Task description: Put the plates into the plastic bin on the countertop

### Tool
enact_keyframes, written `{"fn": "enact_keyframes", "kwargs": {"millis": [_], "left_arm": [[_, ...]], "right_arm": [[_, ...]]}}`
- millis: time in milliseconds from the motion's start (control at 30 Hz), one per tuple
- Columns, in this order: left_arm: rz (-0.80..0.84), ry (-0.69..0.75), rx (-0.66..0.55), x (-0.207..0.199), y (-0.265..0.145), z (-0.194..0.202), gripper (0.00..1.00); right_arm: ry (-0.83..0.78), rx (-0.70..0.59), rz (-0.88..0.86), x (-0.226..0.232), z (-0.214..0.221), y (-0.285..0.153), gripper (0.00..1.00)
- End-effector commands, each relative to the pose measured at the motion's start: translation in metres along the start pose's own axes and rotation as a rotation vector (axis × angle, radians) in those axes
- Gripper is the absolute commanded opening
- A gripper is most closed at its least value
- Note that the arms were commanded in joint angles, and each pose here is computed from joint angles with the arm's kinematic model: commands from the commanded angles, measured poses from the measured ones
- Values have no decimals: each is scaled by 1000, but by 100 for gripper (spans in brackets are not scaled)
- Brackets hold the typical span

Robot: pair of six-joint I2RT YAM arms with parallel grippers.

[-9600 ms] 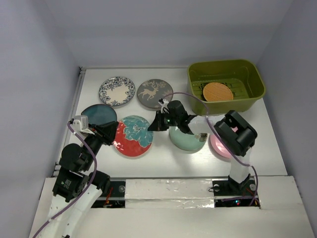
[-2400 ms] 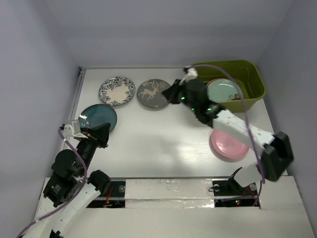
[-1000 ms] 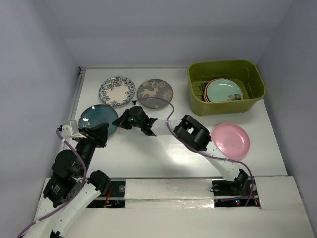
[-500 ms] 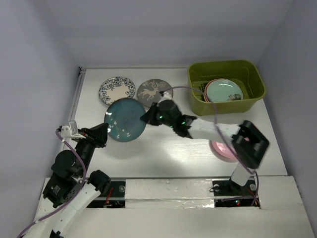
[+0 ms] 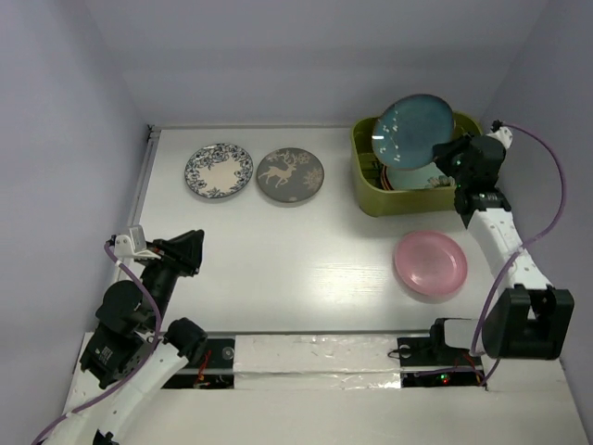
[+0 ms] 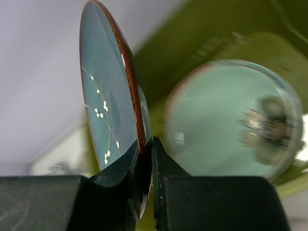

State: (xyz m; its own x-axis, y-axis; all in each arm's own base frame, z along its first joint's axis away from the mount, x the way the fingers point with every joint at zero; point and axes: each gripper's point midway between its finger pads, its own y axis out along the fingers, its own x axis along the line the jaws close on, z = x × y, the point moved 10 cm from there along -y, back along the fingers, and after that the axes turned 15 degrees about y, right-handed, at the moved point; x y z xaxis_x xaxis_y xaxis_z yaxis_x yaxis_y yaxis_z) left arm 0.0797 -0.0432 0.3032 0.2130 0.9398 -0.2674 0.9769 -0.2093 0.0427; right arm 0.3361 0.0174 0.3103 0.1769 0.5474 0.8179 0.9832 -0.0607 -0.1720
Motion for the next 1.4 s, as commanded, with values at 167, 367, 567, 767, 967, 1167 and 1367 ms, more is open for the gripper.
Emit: {"fn": "enact_keyframes", "kwargs": {"millis": [167, 367, 567, 767, 967, 1167, 1367], "left_arm": [[38, -5, -13, -6, 3, -7, 21], [117, 13, 68, -20, 18, -1, 27], [302, -64, 176, -48, 43, 16, 29], [321, -105, 231, -61, 65, 34, 31], [329, -90, 291, -85, 78, 53, 34], [344, -16, 382, -129, 91, 85, 34], [389, 87, 471, -188, 107, 122, 20]], "right_arm": [[-59, 112, 8, -16, -36, 37, 0], [-53, 188, 103, -43, -24, 56, 1], [-112, 177, 275, -72, -18, 69, 42], [-124, 84, 379, -82, -23, 63, 81], [-135, -65, 326, -52, -48, 35, 95], [-92, -108, 161, -13, -61, -5, 88], [-37, -98, -143, 7, -42, -74, 0]]}}
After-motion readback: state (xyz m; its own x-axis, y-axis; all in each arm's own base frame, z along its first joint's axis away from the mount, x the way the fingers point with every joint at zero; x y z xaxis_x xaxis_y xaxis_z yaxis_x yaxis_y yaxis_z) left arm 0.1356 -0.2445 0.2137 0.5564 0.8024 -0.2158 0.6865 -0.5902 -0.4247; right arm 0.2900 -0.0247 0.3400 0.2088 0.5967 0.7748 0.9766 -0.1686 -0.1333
